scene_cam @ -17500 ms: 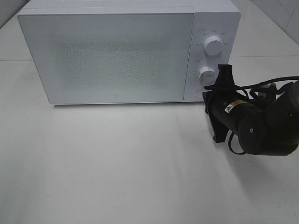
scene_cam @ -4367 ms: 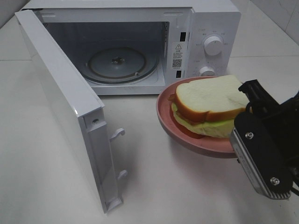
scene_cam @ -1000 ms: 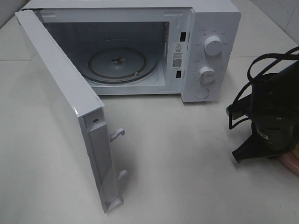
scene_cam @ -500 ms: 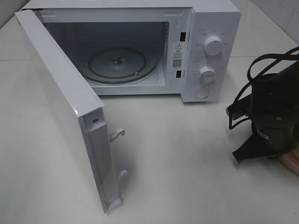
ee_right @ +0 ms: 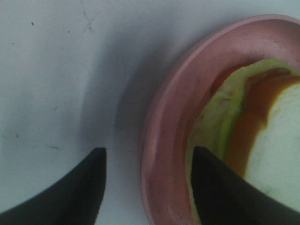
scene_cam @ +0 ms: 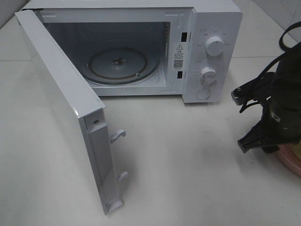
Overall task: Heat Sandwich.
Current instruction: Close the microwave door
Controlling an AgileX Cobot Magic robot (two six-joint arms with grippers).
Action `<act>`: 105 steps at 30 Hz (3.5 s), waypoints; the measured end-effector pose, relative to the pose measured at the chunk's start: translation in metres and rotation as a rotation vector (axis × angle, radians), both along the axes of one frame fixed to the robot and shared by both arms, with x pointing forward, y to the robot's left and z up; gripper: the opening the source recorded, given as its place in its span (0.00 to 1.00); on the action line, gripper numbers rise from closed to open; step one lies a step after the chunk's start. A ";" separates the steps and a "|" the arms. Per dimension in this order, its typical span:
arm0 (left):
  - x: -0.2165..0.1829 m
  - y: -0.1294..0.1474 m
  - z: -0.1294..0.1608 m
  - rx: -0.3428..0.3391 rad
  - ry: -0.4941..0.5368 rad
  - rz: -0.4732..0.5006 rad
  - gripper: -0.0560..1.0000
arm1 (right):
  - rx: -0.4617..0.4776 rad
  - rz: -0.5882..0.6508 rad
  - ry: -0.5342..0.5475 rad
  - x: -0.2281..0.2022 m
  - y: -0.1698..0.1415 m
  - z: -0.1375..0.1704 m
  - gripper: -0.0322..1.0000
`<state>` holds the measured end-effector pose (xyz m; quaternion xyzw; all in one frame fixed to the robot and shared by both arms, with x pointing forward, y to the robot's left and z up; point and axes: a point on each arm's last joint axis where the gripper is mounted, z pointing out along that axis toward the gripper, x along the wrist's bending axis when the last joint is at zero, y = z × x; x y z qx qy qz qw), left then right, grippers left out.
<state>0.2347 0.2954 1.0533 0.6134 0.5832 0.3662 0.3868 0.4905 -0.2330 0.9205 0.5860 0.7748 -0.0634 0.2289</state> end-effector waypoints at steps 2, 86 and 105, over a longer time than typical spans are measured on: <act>0.000 0.000 0.000 0.000 0.000 0.000 0.99 | 0.009 0.006 -0.002 -0.002 0.000 0.006 0.59; 0.000 0.000 0.000 0.000 0.000 0.000 0.99 | 0.476 -0.022 -0.783 -0.260 -0.082 0.128 0.77; 0.000 0.000 0.000 0.000 0.000 0.000 0.99 | 0.476 -0.022 -0.783 -0.260 -0.082 0.128 0.77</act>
